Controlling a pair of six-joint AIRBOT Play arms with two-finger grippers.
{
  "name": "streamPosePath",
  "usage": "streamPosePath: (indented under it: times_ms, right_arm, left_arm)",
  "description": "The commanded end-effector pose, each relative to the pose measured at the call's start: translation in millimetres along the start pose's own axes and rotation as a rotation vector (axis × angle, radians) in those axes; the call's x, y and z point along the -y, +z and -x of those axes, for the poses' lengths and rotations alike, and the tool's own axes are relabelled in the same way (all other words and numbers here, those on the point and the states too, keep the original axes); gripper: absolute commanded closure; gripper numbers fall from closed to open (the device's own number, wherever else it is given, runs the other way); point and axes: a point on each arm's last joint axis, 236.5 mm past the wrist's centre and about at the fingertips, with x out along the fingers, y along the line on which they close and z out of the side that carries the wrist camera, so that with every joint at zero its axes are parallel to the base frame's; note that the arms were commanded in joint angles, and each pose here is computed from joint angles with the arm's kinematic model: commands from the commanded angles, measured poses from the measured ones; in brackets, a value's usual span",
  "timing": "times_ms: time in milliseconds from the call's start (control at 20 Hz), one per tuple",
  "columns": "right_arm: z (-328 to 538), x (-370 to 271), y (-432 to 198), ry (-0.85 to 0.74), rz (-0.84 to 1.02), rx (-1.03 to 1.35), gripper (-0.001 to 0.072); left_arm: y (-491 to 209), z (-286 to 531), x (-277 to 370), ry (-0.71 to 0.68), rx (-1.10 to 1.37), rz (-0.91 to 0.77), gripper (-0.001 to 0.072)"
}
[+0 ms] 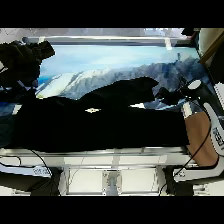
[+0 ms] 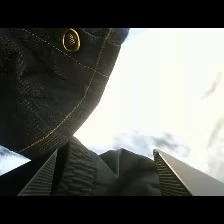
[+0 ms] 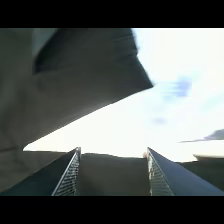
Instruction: Fold the clothes and pants, and hang the long-sleeved shirts on hangers.
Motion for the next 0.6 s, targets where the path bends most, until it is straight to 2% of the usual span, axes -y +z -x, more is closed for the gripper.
streamPosePath:
  times_ms: [0,200,400,550]
  right_arm:
    - [-31.2,3.6,11.6,0.021,-0.013,-0.030,0.0262]
    - [-42.2,-20.8,22.2,0.058,0.127,-0.032,0.0262]
    - [-37.0,-71.7,33.0,0.081,0.322,0.014,0.0262]
    - [-39.3,-83.0,38.3,-0.028,0.453,0.043,0.0263]
  left_arm:
    - [3.0,-2.9,-0.6,0.005,0.002,0.016,0.0004]
    - [3.6,-1.7,-4.9,0.012,0.004,0.023,0.0004]
    - [-8.5,5.6,-34.2,0.085,-0.051,0.029,0.0004]
    - [-22.3,10.8,-54.2,0.152,-0.114,-0.019,0.0004]
